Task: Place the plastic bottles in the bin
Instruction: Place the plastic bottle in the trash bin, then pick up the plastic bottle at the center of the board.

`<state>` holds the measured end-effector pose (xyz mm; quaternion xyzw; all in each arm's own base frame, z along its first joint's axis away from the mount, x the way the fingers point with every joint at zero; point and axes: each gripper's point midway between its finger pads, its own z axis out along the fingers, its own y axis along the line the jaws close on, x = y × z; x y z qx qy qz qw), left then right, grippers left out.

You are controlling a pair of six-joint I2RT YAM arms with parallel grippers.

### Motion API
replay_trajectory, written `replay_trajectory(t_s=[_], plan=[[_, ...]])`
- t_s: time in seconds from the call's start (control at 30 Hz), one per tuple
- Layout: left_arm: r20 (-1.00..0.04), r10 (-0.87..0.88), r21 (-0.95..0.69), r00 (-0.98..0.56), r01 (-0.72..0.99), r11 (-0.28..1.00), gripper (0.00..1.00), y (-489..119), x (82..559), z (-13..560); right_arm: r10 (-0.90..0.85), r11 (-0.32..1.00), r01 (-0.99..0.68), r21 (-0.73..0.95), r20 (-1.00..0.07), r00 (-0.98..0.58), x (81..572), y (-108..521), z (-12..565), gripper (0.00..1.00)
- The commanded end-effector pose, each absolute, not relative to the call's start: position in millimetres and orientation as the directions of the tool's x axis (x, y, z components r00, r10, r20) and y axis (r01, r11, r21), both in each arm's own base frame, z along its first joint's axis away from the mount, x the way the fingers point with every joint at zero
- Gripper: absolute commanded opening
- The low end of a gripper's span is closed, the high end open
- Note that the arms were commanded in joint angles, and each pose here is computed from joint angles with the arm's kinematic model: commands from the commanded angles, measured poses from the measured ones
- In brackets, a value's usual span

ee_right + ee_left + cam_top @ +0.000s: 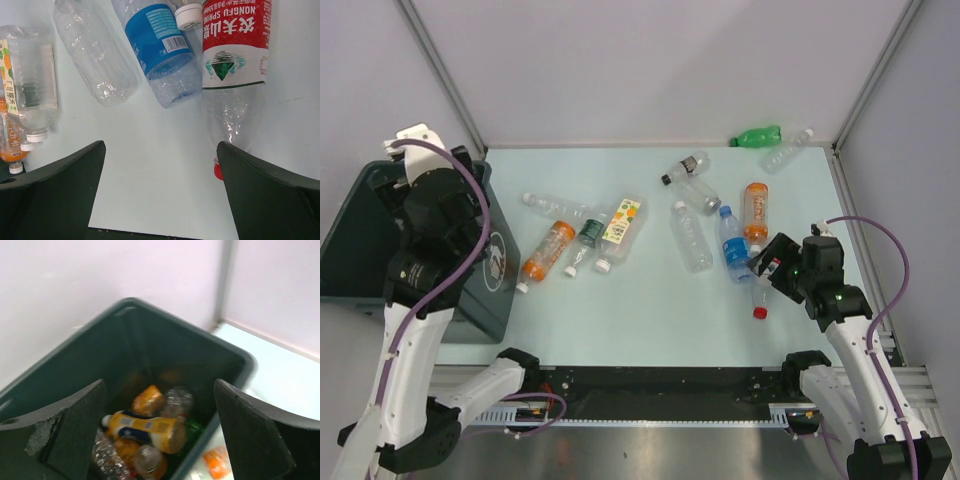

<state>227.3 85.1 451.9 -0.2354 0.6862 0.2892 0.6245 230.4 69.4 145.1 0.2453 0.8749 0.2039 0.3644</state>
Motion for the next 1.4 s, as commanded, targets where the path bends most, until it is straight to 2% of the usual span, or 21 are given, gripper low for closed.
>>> replay_trajectory(t_s=[0.0, 0.1, 0.27, 0.47, 0.93, 1.37], plan=[[-0.984, 0.022, 0.095, -0.177, -0.412, 0.906, 0.94, 35.7, 260.3, 436.4, 0.569, 0.801, 0.255, 0.541, -0.558, -0.604, 234.5, 69.9, 152.9, 1.0], [-0.98, 0.021, 0.07, -0.2, -0.244, 0.967, 0.95, 4.9, 271.9, 429.3, 0.571, 0.802, 0.262, 0.537, -0.558, -0.602, 233.5, 68.4, 151.7, 1.0], [-0.979, 0.018, 0.02, -0.205, -0.009, 1.0, 0.96, -40.5, 278.9, 424.9, 0.571, 0.803, 0.263, 0.535, -0.562, -0.599, 233.5, 67.5, 152.6, 1.0], [-0.976, 0.067, 0.033, -0.206, 0.164, 0.986, 0.96, -82.5, 277.6, 413.7, 0.571, 0.802, 0.262, 0.536, -0.56, -0.601, 233.1, 68.1, 152.4, 1.0], [-0.914, 0.073, -0.037, -0.4, 0.262, 0.964, 0.94, -126.6, 292.1, 317.2, 0.573, 0.801, 0.266, 0.536, -0.557, -0.601, 232.1, 67.7, 151.7, 1.0], [-0.801, 0.026, -0.05, -0.598, 0.11, 0.993, 0.91, -123.3, 301.3, 204.2, 0.573, 0.8, 0.259, 0.542, -0.56, -0.598, 233.1, 68.6, 153.9, 1.0]])
